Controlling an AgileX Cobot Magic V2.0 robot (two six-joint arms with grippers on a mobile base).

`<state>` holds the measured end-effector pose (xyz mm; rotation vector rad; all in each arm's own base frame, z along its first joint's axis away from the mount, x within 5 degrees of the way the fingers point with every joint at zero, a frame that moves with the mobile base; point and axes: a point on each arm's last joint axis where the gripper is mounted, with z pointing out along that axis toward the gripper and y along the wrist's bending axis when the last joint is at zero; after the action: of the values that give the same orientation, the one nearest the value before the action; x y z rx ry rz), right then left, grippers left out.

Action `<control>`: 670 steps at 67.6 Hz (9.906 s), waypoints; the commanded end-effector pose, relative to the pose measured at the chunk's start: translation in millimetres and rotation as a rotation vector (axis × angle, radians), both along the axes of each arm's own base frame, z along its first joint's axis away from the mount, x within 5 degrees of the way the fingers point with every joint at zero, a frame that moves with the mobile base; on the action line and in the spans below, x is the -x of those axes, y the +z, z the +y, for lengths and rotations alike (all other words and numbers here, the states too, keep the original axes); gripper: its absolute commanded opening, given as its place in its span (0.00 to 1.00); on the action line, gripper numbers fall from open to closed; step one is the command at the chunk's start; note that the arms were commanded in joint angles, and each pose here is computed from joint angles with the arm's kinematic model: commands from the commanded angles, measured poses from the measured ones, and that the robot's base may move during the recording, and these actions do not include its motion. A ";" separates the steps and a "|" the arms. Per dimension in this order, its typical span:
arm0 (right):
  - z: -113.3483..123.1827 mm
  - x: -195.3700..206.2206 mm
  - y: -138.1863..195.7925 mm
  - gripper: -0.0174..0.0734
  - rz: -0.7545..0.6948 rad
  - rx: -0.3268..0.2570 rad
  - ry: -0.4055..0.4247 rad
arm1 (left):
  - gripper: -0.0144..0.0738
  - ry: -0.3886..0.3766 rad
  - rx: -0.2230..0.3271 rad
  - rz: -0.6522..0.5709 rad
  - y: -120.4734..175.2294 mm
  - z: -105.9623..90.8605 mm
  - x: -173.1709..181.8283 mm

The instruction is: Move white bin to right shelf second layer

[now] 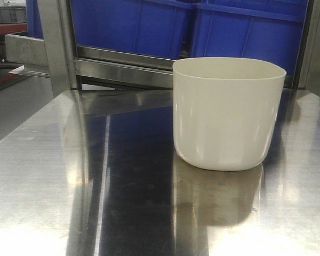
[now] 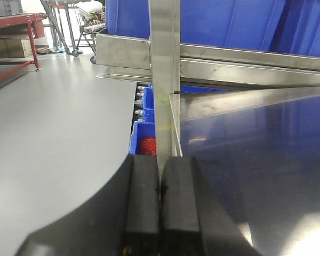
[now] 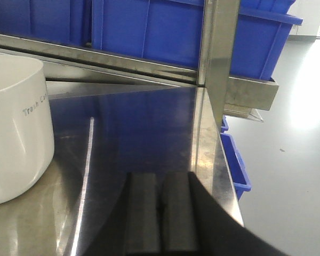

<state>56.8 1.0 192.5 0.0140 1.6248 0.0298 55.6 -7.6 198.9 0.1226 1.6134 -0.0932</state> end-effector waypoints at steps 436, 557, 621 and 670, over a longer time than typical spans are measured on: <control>-3.3 -31.3 126.8 0.24 0.229 0.021 -0.032 | 0.26 -0.001 0.012 -0.063 -3.8 -0.1 -0.4; -3.3 -31.3 126.8 0.24 0.229 0.021 -0.032 | 0.26 -0.001 0.012 -0.063 -3.8 -0.1 -0.4; -3.3 -31.3 126.8 0.24 0.229 0.021 -0.032 | 0.26 -0.001 0.012 -0.063 -3.8 -0.1 -0.4; -3.3 -31.3 126.8 0.24 0.229 0.021 -0.032 | 0.26 -0.001 0.012 -0.063 -3.8 -0.1 -0.4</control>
<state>85.3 -1.5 301.6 0.0198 1.9797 -0.0101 55.6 -7.6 198.9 0.1226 1.6134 -0.0932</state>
